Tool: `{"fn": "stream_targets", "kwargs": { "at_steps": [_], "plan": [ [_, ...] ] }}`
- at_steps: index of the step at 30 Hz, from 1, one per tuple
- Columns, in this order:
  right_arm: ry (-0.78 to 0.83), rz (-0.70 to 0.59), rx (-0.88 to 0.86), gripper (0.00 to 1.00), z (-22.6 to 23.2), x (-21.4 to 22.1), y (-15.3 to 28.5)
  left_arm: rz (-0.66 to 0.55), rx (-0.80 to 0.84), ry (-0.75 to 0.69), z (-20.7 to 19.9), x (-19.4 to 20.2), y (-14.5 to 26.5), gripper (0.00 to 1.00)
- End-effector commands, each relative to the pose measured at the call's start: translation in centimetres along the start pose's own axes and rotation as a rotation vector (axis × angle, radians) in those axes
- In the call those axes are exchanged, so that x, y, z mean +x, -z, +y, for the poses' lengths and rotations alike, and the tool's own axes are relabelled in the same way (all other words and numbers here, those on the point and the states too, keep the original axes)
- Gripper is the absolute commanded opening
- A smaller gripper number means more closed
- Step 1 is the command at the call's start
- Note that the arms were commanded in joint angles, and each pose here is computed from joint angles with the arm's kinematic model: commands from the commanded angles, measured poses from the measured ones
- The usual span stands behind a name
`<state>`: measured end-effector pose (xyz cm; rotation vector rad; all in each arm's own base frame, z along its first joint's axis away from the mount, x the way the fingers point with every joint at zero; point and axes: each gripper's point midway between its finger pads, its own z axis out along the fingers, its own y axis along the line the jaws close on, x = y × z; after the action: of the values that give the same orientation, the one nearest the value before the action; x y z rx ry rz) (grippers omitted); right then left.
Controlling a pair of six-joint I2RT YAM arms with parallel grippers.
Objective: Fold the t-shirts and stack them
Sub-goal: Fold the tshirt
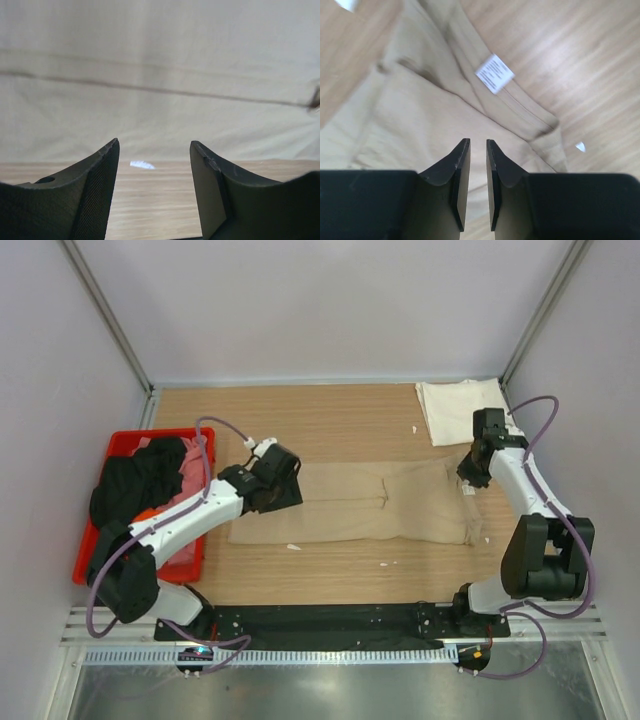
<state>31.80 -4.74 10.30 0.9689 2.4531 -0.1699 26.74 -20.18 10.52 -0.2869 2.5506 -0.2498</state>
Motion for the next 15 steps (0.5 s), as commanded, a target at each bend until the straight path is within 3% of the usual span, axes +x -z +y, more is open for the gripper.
{"fn": "stream_targets", "kwargs": {
  "at_steps": [1,5,10,15],
  "plan": [
    [0.013,-0.057,-0.115,0.25,3.2,-3.0,-0.1,-0.107,-0.081,-0.053,0.7,-4.7,-0.4,0.6],
    [0.013,-0.082,-0.165,0.15,5.6,-4.8,-1.4,-0.12,-0.138,-0.038,1.7,-7.8,-2.6,0.6],
    [0.008,-0.067,-0.16,0.14,6.9,-5.4,-4.1,-0.115,-0.194,-0.009,3.6,-11.0,-5.7,0.59],
    [0.015,-0.072,-0.129,0.13,7.4,-6.0,-6.1,-0.049,-0.266,0.002,5.9,-10.8,-9.6,0.59]
  ]
}}
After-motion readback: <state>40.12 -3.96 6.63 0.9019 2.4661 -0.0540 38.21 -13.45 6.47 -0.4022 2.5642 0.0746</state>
